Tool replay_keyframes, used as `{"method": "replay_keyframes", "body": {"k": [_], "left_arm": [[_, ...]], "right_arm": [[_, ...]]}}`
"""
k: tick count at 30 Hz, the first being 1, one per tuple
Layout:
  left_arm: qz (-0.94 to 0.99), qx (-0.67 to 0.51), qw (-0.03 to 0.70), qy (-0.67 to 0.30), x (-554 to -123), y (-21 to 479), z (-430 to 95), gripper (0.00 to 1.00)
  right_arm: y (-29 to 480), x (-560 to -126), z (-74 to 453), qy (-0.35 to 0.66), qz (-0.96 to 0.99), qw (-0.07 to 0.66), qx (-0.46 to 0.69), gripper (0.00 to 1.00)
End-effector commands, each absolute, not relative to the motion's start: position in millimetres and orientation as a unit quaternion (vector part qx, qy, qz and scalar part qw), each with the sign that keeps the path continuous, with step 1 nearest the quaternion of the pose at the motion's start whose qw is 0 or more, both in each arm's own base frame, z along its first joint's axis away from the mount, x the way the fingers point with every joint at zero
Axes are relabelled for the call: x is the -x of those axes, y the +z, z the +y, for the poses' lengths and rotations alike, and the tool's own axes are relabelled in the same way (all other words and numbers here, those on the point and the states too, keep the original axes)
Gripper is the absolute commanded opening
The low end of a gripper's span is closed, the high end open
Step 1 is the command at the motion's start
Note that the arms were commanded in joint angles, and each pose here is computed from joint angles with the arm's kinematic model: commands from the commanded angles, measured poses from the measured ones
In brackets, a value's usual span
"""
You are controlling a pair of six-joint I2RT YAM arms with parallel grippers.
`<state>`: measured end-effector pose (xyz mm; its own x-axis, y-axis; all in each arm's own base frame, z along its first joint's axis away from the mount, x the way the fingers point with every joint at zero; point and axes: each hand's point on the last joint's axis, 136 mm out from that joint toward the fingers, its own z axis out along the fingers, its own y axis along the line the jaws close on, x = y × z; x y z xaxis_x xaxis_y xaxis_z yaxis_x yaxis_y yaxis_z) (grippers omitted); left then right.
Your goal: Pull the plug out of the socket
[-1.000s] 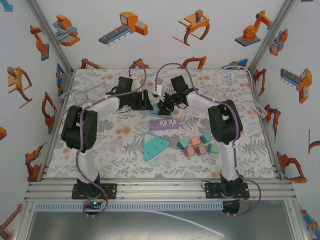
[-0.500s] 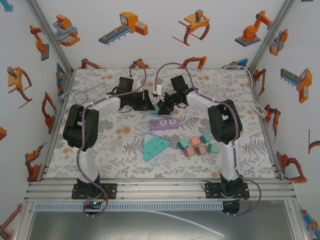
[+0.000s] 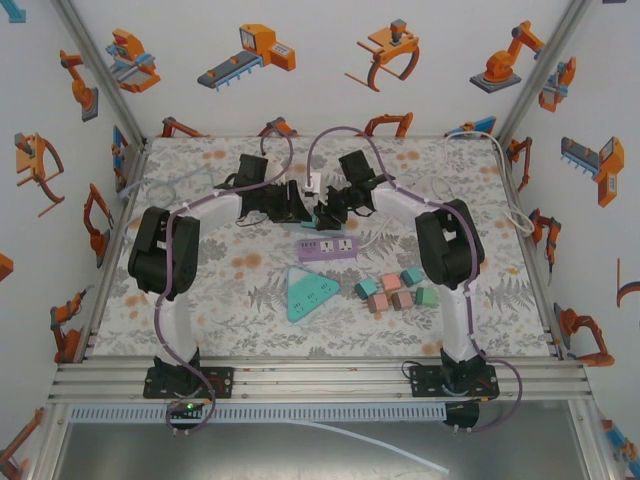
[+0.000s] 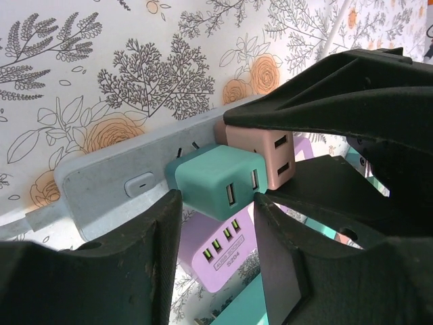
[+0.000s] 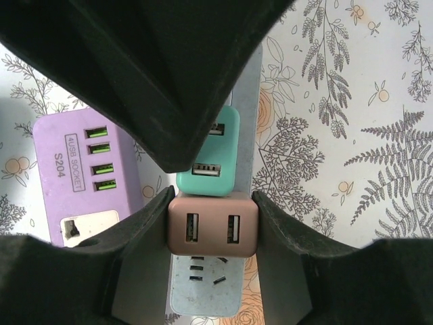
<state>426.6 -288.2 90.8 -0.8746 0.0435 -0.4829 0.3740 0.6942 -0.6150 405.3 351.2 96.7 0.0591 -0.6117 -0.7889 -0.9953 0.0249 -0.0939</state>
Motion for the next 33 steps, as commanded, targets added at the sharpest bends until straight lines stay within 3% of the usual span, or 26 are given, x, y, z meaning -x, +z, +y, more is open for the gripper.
{"method": "replay_keyframes", "body": {"k": [1, 6, 12, 33], "left_arm": [[0.947, -0.081, 0.164, -0.265, -415.4, 6.4, -251.5, 0.44], [0.947, -0.083, 0.162, -0.263, -414.1, 3.8, -251.2, 0.43], [0.948, -0.078, 0.165, -0.260, -417.8, 1.5, -250.7, 0.42], [0.957, -0.076, 0.125, -0.251, -403.2, -23.9, -245.8, 0.41]], "right_arm": [[187.5, -396.5, 377.6, 0.288, 0.530, 0.434, 0.669, 0.19], [206.8, -398.1, 384.0, 0.329, 0.540, 0.435, 0.641, 0.19], [185.4, -378.7, 386.7, 0.279, 0.521, 0.406, 0.697, 0.18], [231.4, -388.2, 394.0, 0.335, 0.516, 0.448, 0.649, 0.15]]}}
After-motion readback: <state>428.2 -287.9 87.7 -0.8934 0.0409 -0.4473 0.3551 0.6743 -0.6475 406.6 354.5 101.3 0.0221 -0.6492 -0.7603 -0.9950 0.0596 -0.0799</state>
